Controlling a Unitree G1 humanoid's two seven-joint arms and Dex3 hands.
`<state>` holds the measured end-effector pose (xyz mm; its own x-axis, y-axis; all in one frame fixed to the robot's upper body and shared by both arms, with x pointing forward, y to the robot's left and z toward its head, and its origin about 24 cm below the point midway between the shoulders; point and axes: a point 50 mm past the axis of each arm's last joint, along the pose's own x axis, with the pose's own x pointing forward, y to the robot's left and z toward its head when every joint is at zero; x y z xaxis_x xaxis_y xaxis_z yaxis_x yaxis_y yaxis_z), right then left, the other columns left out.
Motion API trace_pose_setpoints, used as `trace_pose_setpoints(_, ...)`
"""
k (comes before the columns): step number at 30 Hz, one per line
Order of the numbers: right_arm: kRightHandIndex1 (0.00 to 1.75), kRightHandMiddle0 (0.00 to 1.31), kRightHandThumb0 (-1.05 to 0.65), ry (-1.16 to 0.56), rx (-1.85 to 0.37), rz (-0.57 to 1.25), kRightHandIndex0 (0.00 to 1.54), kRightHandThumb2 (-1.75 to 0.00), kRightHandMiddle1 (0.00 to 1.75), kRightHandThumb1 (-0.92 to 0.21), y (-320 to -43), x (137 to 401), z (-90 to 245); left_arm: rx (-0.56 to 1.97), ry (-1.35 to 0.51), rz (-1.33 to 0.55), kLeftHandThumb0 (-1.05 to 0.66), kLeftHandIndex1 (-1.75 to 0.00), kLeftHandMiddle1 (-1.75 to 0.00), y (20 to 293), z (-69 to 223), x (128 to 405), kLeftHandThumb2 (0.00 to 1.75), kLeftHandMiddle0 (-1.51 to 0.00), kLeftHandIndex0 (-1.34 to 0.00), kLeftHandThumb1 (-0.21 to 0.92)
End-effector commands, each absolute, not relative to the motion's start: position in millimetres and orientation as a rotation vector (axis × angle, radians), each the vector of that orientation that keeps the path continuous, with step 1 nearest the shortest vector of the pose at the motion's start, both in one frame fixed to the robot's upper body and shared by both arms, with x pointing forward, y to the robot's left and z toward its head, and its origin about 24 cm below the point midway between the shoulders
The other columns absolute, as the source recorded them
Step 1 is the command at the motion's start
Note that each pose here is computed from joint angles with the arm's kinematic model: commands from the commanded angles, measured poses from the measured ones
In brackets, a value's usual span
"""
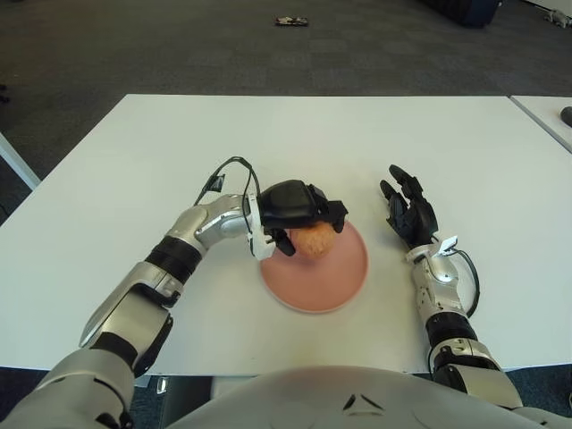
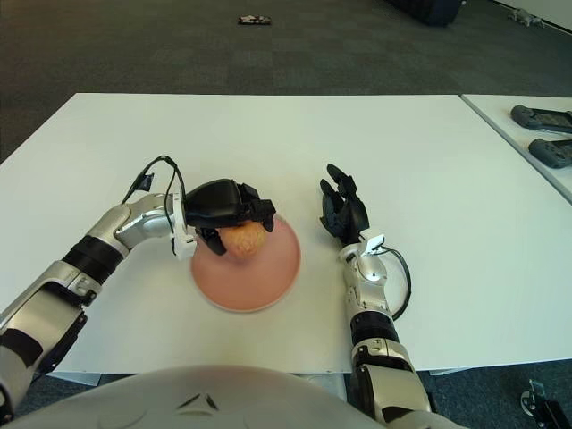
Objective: Put the apple into the plate.
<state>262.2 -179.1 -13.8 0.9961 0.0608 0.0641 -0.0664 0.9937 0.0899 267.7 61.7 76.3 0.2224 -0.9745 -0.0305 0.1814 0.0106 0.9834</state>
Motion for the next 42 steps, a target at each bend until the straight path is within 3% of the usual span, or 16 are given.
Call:
trace_pose_setpoints(1,0.01,0.0,-0.56,0.065,0.141,0.034,0.26,-0.69,0.5,-0.92,-174,238,-43,1.214,-0.92,-1.096,0.0,-1.75,-1.68,63,77,272,1.53,-0.79,-0.53,0.11)
trace_pose_setpoints(42,0.01,0.0,-0.58,0.074,0.132,0.038,0.27,-0.68,0.5,-0.92,-172,238,-43,1.326,-0.945,-1.059,0.0,-1.75,-1.69,66,65,279,1.54,-0.79,-0.53,0.12)
